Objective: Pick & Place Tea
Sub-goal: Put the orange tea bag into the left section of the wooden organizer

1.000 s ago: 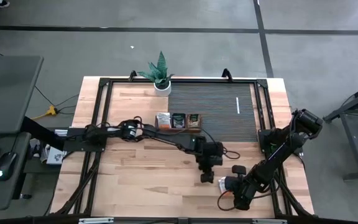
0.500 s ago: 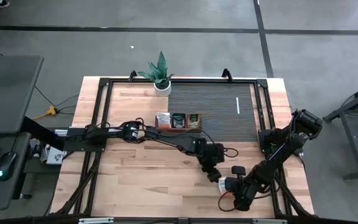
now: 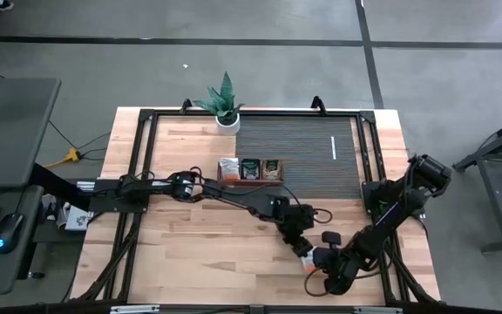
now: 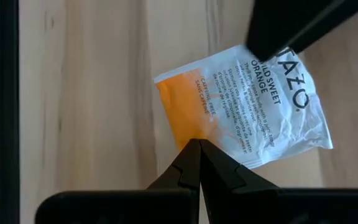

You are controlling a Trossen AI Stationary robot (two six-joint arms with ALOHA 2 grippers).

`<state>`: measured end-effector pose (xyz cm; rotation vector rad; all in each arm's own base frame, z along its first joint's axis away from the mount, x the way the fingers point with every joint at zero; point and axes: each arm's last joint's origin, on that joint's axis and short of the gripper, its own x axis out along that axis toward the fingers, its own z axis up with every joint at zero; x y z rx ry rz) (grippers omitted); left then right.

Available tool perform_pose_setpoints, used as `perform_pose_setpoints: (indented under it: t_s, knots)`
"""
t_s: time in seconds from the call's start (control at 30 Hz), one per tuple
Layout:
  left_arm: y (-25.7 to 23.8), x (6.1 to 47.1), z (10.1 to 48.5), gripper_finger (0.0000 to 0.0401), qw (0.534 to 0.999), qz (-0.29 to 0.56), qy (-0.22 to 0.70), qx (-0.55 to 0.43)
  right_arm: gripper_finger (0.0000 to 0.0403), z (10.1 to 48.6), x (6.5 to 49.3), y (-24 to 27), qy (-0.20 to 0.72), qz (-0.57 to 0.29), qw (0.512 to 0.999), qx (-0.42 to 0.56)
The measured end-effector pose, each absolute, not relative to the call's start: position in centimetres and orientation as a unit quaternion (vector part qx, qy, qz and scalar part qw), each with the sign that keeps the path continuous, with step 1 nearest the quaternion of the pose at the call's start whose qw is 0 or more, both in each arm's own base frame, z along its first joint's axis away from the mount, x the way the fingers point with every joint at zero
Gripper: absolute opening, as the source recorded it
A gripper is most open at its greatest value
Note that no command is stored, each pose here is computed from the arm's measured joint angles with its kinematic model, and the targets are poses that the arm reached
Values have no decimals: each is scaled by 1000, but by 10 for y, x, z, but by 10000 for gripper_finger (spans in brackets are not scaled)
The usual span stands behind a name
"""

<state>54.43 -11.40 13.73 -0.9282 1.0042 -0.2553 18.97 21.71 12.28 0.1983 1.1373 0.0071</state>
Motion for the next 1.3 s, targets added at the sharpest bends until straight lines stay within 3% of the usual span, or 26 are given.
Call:
perform_pose_setpoints:
  t_s: [0.37,0.5,0.63,0.83,1.3]
  knots:
    - [-130,543,123,186,734,-147,485,-452,0,123,201,208,528,-1,845,82]
    - [-127,544,122,181,745,-134,480,-444,0,123,201,208,527,-1,846,82]
    - [-120,546,122,137,745,-137,475,-447,0,123,201,208,526,-1,846,83]
    - [-114,548,122,16,740,-150,475,-451,0,124,202,209,524,2,847,87]
    - [-114,547,122,1,743,-154,476,-444,0,135,199,209,536,14,832,140]
